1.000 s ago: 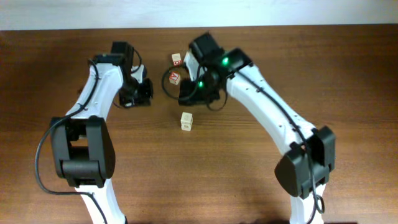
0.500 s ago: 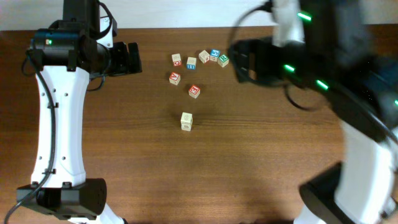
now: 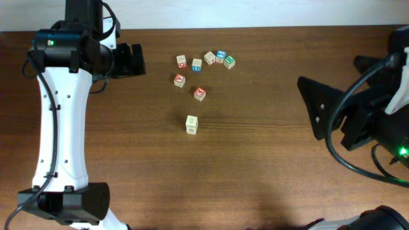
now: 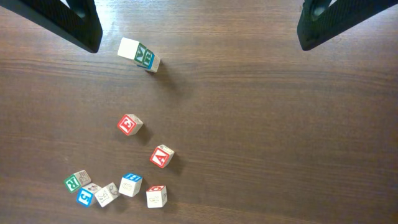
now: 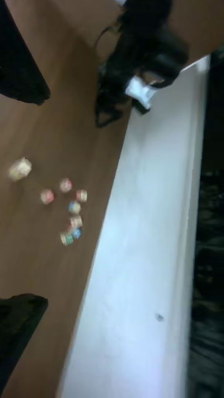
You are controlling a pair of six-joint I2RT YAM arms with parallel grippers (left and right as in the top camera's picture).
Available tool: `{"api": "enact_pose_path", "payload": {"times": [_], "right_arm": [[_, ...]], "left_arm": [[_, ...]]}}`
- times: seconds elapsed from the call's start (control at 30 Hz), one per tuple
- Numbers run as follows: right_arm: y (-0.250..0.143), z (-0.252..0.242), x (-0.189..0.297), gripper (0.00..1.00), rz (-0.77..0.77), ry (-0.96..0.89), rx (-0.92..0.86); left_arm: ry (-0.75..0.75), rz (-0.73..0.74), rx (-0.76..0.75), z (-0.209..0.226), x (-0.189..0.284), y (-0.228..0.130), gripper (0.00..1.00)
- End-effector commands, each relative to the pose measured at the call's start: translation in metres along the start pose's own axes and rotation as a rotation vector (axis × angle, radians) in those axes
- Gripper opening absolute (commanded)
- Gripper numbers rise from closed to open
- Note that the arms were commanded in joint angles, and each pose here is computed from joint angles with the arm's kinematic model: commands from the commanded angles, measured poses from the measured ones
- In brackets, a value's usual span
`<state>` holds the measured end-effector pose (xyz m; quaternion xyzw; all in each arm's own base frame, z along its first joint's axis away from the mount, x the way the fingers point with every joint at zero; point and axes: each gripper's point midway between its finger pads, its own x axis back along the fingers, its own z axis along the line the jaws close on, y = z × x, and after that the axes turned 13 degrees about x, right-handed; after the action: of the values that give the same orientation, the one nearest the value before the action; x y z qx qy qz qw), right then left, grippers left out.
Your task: Rotate 3 blocks
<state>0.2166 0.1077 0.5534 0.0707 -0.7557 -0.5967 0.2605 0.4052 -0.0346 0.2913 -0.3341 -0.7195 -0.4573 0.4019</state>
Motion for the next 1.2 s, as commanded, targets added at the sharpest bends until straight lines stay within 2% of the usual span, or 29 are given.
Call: {"api": "enact_pose_path", "payload": {"times": [0.0,0.23,0.47,0.6,0.87,0.97,1.17], "right_arm": [[-0.01,-0.026,0.002,0.98,0.062,-0.135,0.197],[-0.044,-0.074,0.008,0.98,0.169,-0.311,0.034],[-0.068,-0.093,0.0,0.98,0.024,-0.432,0.022],[-0.127,-0.093,-0.012,0.98,-0.051,-0.494,0.023],[-0.291,-0.065,-0.065,0.98,-0.176,-0.513,0.047],[-0.329,-0.055,-0.08,0.98,-0.226,-0.5,0.062],[-0.369,-0.049,-0.095,0.98,-0.23,-0.503,0.063]], "left_arm": [[0.011,-0.008,0.003,0.003,0.0,0.003,0.99],[0.011,-0.008,0.003,0.003,0.0,0.003,0.99],[0.011,-0.008,0.003,0.003,0.0,0.003,0.99],[0.011,-0.008,0.003,0.003,0.0,0.003,0.99],[0.011,-0.008,0.003,0.003,0.0,0.003,0.99],[0.011,-0.008,0.003,0.003,0.0,0.003,0.99],[0.011,-0.008,0.003,0.003,0.0,0.003,0.99]]}}
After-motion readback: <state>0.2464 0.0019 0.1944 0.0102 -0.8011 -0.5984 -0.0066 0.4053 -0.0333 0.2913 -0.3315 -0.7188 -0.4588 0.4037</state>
